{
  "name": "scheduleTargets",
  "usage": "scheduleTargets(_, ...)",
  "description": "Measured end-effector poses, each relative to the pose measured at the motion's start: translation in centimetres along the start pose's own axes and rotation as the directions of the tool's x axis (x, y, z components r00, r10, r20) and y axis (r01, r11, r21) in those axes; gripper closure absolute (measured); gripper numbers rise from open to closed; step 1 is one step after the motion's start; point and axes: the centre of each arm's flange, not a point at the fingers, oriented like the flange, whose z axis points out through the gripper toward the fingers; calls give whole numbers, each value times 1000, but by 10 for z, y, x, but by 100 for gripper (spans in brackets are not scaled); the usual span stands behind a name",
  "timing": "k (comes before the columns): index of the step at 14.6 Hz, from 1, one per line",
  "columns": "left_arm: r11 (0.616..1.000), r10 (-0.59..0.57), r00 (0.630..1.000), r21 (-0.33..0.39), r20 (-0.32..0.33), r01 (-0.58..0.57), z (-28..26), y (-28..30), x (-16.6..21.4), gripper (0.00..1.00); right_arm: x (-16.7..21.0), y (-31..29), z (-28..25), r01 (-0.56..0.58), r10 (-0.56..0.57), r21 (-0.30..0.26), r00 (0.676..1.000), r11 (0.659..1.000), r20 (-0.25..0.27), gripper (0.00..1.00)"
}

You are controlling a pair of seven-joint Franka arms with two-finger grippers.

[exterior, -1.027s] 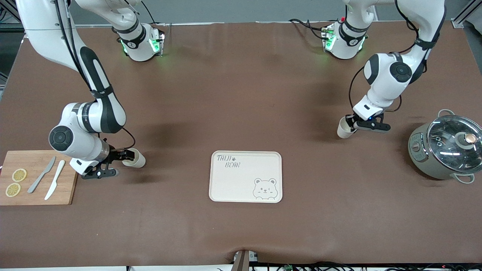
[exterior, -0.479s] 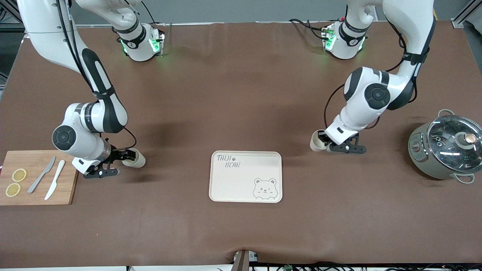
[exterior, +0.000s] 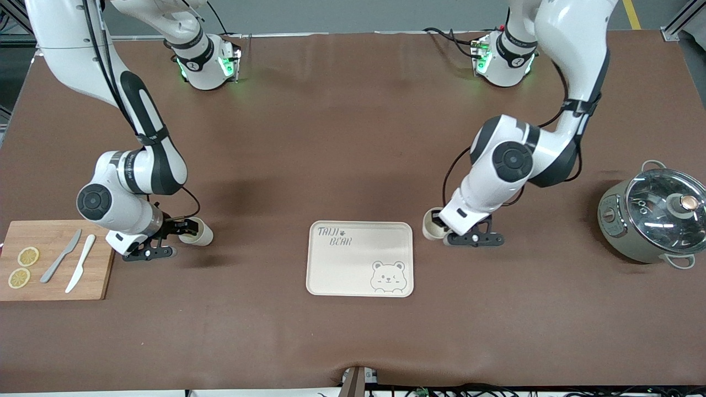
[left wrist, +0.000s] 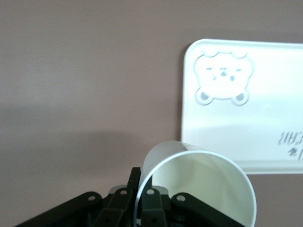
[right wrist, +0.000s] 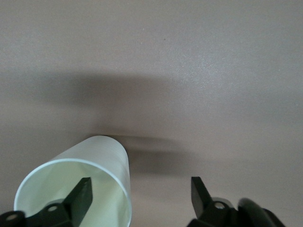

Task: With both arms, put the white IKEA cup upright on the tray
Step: 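Carry the held cup with the left gripper onto the bear tray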

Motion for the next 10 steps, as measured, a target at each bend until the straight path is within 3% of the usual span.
scheduleTargets(1,1000,-11,1000,-6,-1,11,6,10,3,96,0,0,0,0,0,0,1000,1000,0,22)
scheduleTargets(2,1000,-24,1000,-11,-1,24,13,22,6,96,0,0,0,0,0,0,1000,1000,0,22)
scheduleTargets(10,995,-102,995,-9,-2,102,79,79,19,96,0,-1,0,1,-1,1,1000,1000,1,59)
